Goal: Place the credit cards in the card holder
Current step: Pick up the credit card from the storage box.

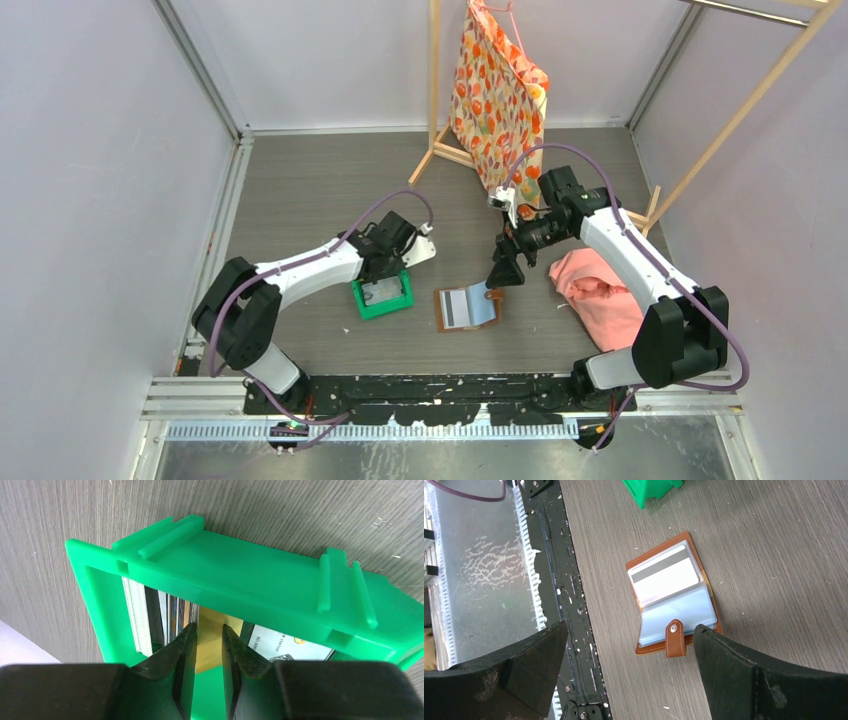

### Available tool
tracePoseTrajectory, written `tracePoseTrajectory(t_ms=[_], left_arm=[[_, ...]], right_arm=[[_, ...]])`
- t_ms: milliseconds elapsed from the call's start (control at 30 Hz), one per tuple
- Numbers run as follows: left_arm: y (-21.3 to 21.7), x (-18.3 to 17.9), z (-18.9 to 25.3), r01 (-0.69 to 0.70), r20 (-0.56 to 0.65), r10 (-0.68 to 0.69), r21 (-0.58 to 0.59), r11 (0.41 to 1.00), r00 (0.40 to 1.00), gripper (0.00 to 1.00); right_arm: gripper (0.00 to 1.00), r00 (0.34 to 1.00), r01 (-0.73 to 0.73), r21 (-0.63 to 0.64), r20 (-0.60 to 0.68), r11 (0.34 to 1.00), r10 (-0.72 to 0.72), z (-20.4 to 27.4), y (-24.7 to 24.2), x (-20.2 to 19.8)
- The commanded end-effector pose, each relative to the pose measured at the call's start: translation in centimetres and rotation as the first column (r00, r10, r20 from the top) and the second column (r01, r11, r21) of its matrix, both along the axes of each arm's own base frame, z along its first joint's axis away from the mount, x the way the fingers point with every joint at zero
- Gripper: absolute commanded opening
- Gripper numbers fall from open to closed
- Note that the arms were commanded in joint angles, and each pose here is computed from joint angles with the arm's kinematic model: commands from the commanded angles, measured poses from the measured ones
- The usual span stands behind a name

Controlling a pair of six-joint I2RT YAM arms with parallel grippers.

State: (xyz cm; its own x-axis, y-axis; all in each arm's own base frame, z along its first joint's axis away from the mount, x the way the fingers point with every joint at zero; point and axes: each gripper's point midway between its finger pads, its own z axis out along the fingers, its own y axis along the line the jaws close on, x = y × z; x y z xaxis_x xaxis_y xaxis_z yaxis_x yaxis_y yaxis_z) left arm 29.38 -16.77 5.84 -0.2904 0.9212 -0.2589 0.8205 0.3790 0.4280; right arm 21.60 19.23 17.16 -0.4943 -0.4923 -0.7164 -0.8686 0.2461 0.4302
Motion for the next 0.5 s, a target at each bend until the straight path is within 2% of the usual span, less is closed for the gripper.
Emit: tracePoseTrajectory(t_ms=[0, 100, 467], left_arm=[[-0.2, 0.3, 2.2, -0.016, 0.056, 0.019, -0.055, 0.998, 0.998, 0.08], [-0.2, 0.3, 2.6, -0.015, 0.068, 0.020, -0.067, 0.998, 0.997, 0.01], [-0.4, -0.3, 4.1, -0.005, 0.064, 0.012, -0.104, 0.995, 0.998, 0.00]], right_arm=[[1.00, 0.999, -0.016, 0.033, 0.043, 0.999, 0.015, 1.2, 0.1, -0.2], [0.99, 0.999, -0.014, 0.032, 0.040, 0.999, 0.012, 1.1, 0.0, -0.2], [1.00, 0.999, -0.013, 0.037, 0.037, 0.999, 0.012, 1.2, 0.0, -0.2]])
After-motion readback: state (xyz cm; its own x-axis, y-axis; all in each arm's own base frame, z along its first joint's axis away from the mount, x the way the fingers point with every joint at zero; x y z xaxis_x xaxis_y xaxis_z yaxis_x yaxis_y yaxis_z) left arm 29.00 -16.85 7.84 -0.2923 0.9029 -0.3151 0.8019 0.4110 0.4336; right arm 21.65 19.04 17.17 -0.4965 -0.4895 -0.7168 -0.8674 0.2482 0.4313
